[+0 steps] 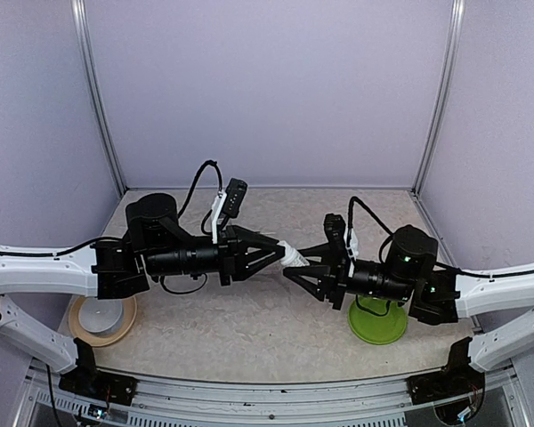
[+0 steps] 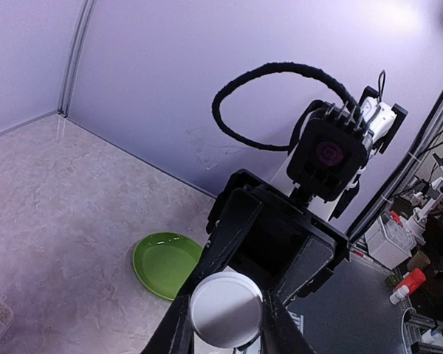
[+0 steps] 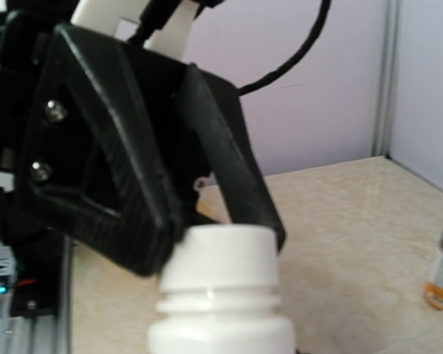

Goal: Sort the pills into containers
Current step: Close the lid of the pill bottle, then screw the lid of the pill bottle onto the pill bottle.

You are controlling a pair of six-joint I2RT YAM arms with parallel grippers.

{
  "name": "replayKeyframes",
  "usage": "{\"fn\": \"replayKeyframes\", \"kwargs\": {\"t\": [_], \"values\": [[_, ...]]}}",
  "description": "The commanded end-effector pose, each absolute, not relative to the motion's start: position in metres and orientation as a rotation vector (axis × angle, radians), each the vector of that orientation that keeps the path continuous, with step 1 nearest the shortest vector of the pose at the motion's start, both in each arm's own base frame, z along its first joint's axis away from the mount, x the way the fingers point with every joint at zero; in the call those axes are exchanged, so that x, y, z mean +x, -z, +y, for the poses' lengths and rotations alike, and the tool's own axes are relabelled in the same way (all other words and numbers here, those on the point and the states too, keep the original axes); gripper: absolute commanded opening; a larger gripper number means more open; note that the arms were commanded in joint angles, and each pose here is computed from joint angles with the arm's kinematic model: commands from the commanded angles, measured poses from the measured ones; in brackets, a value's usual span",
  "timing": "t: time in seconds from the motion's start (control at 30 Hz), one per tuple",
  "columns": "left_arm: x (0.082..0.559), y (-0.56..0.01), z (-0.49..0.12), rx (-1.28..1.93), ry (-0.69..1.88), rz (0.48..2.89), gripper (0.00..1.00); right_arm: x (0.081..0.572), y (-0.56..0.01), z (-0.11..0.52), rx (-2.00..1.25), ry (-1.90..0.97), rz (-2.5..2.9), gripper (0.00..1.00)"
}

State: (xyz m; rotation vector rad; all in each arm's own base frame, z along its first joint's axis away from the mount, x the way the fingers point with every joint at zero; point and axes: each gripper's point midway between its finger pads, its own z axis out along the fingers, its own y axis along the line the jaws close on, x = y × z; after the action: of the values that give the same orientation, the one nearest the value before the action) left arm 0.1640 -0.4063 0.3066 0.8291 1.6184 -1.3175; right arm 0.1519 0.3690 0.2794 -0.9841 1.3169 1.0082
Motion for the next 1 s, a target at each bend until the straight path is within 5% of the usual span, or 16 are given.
{"fn": "replayKeyframes", "kwargs": {"t": [0.0, 0.4, 0.5, 0.6, 0.63, 0.97], "values": [[0.149, -0.300, -0.408, 0.935, 1.313, 1.574, 0.28, 0.127, -0.313, 0.373, -0.996, -1.162, 1.228, 0.12], [0.148, -0.308, -0.402, 0.917, 1.310, 1.561, 0.51, 0.132, -0.310, 0.362, -0.937, -1.133, 1.232, 0.12], [0.149, -0.313, -0.398, 0.898, 1.303, 1.554, 0.65, 0.134, -0.309, 0.361, -0.934, -1.120, 1.233, 0.12], [0.153, -0.320, -0.391, 0.837, 1.300, 1.547, 0.95, 0.136, -0.309, 0.359, -0.918, -1.104, 1.232, 0.11], [0.154, -0.324, -0.388, 0.817, 1.302, 1.537, 0.98, 0.138, -0.310, 0.358, -0.908, -1.097, 1.231, 0.11], [0.165, -0.342, -0.396, 0.632, 1.402, 1.580, 0.99, 0.152, -0.311, 0.372, -0.895, -1.048, 1.242, 0.11]]}}
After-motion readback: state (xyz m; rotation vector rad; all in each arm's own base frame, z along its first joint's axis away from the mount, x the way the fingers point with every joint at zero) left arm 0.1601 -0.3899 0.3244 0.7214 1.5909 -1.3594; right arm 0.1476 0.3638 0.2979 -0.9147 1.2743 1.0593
